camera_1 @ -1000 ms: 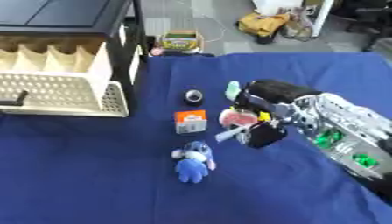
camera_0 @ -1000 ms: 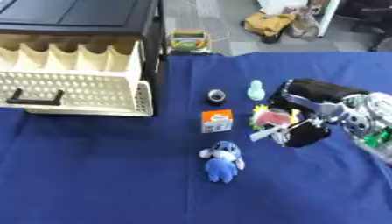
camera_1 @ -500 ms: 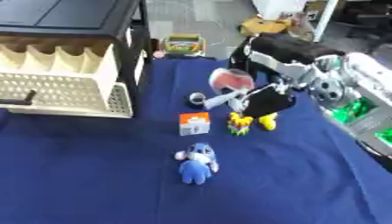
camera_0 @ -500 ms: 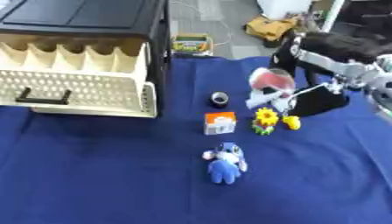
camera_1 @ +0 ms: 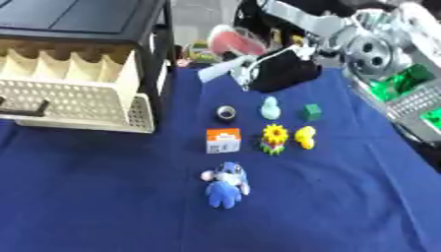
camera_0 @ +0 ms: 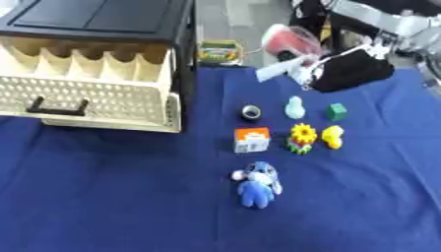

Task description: Pick up objects from table and place into drawer.

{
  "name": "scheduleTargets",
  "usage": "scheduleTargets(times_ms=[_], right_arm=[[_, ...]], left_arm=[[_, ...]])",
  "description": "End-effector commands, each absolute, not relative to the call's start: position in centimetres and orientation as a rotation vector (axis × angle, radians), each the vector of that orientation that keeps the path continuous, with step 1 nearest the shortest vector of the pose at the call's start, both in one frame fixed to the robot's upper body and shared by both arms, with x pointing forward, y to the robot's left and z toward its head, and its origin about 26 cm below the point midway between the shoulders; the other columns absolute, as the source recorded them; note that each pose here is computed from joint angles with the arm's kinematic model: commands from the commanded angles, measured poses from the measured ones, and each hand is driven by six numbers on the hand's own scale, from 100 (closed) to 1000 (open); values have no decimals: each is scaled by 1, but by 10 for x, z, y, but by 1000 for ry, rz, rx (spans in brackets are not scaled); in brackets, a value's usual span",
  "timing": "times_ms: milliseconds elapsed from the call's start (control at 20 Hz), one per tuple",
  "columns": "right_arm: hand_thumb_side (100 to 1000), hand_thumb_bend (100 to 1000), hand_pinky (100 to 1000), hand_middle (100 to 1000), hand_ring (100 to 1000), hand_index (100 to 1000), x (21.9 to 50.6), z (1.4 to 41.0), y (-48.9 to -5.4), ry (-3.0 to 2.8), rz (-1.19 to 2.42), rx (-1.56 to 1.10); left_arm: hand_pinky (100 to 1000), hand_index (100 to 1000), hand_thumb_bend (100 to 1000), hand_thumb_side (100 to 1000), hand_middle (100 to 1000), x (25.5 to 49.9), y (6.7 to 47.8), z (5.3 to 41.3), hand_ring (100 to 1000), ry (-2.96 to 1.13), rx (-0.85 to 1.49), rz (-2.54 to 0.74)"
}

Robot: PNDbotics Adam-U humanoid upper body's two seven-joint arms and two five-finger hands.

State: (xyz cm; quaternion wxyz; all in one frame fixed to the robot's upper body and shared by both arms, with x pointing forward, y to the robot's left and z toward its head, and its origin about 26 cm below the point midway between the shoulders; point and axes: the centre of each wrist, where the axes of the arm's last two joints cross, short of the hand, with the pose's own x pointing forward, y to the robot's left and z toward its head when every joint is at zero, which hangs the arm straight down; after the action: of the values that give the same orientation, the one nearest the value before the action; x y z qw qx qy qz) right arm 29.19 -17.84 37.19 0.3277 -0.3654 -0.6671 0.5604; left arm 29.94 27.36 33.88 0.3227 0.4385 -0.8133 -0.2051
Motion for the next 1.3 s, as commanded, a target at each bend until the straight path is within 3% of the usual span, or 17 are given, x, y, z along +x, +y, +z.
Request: scheduleTargets(times_ms=[50,750,1300], right_arm=[[293,100,358,423,552,543,297,385,-172,-1775,1442,-980],[296,100,378,405,530,541,337,413,-114,-1900,1351,-897],[282,100,376,393,516,536,371,401,-64,-1915,1316,-818]], left_arm=[[100,746,373,864,100,295,273,348,100,-2167,1172,-553],[100,757,380,860,100,295,268,349,100,-2189,1152,-570],[100,755,384,858,100,295,262,353,100,-2230,1125,-575]])
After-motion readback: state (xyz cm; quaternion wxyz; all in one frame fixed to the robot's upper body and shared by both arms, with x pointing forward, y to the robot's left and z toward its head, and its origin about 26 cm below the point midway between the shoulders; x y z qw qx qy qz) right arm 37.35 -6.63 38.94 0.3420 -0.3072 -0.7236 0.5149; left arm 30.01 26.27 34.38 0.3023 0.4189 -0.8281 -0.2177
